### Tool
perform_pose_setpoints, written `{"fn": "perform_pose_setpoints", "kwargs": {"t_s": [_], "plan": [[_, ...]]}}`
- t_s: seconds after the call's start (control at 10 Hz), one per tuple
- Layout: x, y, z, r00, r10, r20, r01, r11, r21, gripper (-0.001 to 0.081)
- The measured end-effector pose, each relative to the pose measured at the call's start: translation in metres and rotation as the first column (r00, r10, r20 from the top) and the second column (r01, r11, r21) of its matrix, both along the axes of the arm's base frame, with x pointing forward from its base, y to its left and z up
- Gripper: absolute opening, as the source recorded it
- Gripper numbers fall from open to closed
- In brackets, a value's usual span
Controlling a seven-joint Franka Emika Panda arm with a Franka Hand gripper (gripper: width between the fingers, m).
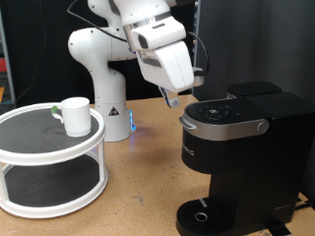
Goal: Make a cup of coffee with the keurig machine
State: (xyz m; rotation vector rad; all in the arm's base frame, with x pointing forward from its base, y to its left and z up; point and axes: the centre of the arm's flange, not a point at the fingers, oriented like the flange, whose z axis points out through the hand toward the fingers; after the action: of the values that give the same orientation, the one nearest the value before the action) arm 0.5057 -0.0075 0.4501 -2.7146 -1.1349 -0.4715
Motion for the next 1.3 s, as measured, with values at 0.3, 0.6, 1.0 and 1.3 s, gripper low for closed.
{"fn": "perform_pose_setpoints", "kwargs": {"t_s": [0.3,0.6,1.0,1.3], "plan": [[0.000,-0.004,0.013,1.000,0.009,-0.015,-0.008,1.000,0.008,0.0007],[-0.015,-0.010,0.003,0.983,0.130,-0.133,-0.137,0.989,-0.050,0.0007],[-0.050,-0.042,0.018,0.971,0.213,-0.110,-0.207,0.976,0.061,0.0007],[-0.083,-0.055,0.029,0.994,0.065,-0.087,-0.047,0.980,0.193,0.0007]]}}
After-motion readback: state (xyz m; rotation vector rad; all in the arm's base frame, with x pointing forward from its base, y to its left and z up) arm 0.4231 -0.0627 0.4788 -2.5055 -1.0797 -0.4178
